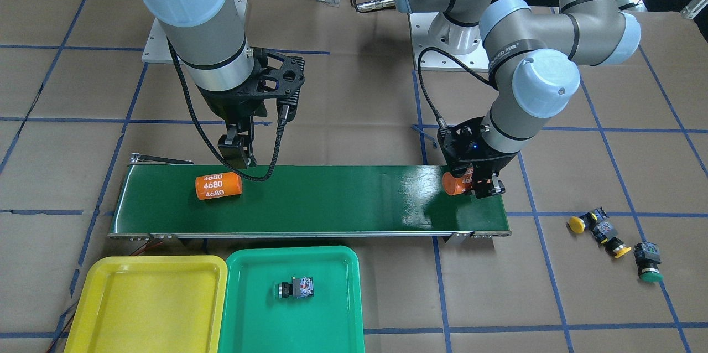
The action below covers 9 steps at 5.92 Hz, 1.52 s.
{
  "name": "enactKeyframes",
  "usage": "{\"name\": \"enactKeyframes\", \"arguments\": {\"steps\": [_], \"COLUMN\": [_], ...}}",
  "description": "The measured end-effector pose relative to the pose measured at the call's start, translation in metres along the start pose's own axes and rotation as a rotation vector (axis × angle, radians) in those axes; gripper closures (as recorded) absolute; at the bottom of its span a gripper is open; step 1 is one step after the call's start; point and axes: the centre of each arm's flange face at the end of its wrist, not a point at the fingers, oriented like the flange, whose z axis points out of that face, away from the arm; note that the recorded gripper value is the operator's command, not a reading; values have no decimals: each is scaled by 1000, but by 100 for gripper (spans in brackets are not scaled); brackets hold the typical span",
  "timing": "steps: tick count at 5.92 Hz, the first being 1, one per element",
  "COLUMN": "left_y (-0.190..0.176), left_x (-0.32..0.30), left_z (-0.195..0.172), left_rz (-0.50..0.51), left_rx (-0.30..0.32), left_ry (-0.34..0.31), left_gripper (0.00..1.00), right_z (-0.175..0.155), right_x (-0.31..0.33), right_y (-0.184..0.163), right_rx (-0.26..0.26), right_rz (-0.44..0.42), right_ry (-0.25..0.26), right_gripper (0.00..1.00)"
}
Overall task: Sort buttons by color to trays
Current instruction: 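Return the left gripper to the cluster and grasp a yellow-cap button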
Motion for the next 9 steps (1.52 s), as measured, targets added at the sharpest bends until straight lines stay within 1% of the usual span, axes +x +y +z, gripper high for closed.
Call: {"name": "enactKeyframes", "arguments": {"steps": [2, 3, 4, 5, 6, 7, 8, 9], "left_y": [-6, 7, 50, 113, 176, 226, 262, 287], "left_x": [-3, -7, -18, -30, -39, -47, -56, -68], "left_z": [1, -6, -17, -25, -23, -10, 9, 31], "left_rz": [14, -15, -92, -198, -278, -317, -312, -285], "left_rx": [-2, -1, 2, 8, 14, 22, 26, 22], "left_ry": [-10, -23, -40, -51, -47, -36, -26, -28], "left_gripper": [2, 2, 2, 2, 2, 2, 2, 2], "right_z": [0, 1, 1, 2, 4, 5, 6, 6], "right_x": [0, 0, 1, 1, 2, 4, 5, 5], "right_y": [1, 1, 1, 1, 2, 3, 5, 6], "right_rx": [0, 0, -1, -3, -6, -7, -8, -9], "right_rz": [1, 2, 0, -16, -52, -91, -131, -159], "right_ry": [-1, -1, -2, -3, -6, -7, -8, -9], "right_gripper": [0, 0, 0, 0, 0, 0, 0, 0]}}
